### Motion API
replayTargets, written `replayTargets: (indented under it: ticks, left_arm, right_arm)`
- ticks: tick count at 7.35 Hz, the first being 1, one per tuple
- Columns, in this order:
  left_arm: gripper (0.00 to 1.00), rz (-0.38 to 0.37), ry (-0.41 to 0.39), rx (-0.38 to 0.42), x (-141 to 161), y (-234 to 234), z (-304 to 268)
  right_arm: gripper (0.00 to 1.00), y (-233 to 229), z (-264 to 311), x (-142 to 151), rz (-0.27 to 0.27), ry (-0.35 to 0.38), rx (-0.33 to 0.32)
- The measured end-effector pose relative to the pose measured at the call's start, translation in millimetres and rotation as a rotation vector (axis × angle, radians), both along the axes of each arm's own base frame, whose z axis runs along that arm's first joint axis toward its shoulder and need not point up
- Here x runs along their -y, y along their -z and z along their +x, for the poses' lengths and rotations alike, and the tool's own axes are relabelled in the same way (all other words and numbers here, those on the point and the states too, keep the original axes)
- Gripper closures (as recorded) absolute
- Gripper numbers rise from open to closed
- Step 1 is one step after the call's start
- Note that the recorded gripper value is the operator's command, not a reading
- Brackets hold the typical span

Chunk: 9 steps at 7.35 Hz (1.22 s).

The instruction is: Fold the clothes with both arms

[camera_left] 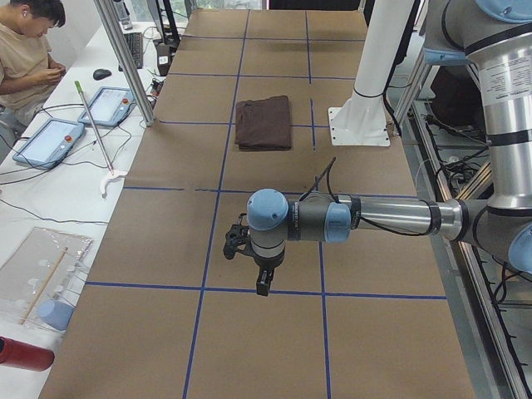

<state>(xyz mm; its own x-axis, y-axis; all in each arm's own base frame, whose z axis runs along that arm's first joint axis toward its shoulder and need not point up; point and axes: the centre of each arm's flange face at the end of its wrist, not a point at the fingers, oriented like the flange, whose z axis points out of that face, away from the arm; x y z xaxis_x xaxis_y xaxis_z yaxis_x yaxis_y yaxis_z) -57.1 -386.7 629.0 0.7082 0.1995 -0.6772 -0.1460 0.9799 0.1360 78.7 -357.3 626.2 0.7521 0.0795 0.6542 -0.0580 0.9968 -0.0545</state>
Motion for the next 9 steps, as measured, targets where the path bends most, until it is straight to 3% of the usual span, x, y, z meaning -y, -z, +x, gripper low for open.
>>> replayTargets:
  ticks: [3,9]
  left_arm:
    - [0.00,0.006,0.000,-0.001,1.8,2.4,-0.1]
    - [0.00,0.022,0.004,-0.002,15.9,8.6,1.7]
  right_arm:
    - [0.00,-4.0,0.6,44.4,0.013,0.003,-0.003]
    - [0.00,-11.9,1.1,47.0,0.005,0.003,0.003]
